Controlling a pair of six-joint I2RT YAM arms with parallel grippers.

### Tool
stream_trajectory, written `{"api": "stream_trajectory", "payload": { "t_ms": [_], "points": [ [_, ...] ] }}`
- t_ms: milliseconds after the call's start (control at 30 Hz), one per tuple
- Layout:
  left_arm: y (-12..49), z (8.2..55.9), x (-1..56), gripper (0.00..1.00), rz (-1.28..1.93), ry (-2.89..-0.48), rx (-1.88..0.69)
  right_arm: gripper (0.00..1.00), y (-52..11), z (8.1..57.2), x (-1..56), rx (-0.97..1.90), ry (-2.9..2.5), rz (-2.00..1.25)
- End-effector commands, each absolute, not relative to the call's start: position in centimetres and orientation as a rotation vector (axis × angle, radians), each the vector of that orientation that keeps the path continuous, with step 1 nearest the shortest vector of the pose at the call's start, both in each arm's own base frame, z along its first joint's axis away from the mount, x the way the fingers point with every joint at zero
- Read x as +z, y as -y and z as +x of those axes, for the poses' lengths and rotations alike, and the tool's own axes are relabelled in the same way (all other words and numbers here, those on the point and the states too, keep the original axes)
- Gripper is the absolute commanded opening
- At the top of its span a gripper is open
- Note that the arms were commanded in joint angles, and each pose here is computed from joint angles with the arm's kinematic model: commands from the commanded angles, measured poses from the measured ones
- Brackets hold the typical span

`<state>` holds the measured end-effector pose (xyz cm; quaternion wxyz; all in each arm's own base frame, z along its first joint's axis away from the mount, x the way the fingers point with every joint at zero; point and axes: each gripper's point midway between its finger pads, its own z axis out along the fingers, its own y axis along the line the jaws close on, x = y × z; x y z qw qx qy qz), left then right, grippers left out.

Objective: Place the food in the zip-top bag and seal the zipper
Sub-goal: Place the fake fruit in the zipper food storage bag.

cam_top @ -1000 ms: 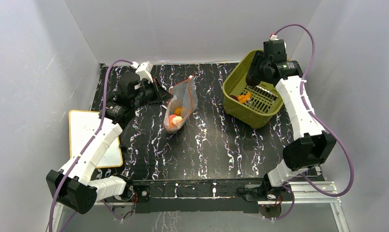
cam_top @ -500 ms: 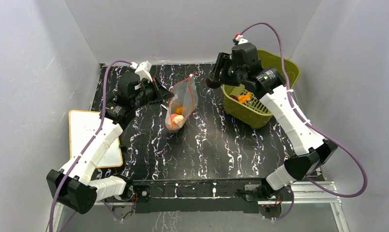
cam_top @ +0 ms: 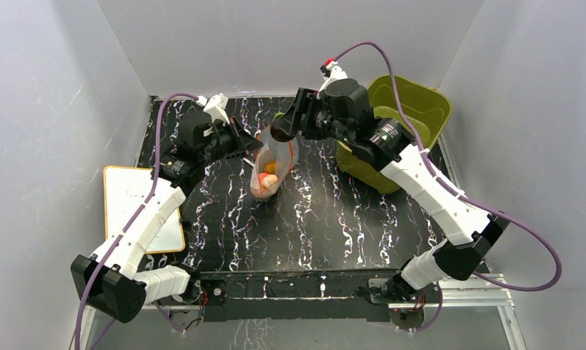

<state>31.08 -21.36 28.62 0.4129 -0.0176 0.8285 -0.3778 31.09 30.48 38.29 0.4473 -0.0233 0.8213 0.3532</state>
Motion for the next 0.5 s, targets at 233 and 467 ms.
{"api": "stream_trajectory", "payload": {
  "t_ms": [233,467],
  "points": [
    [21.9,30.3,30.8,0.00,-0.034,-2.016,-1.030,0.46,-34.1,30.6,35.9,0.841,-2.048,-0.135],
    [21.7,30.0,30.6,0.00,-0.046,-2.024,-1.027,0.76,-33.5,31.4,34.6,0.748,-2.095,-0.103]
  ]
}}
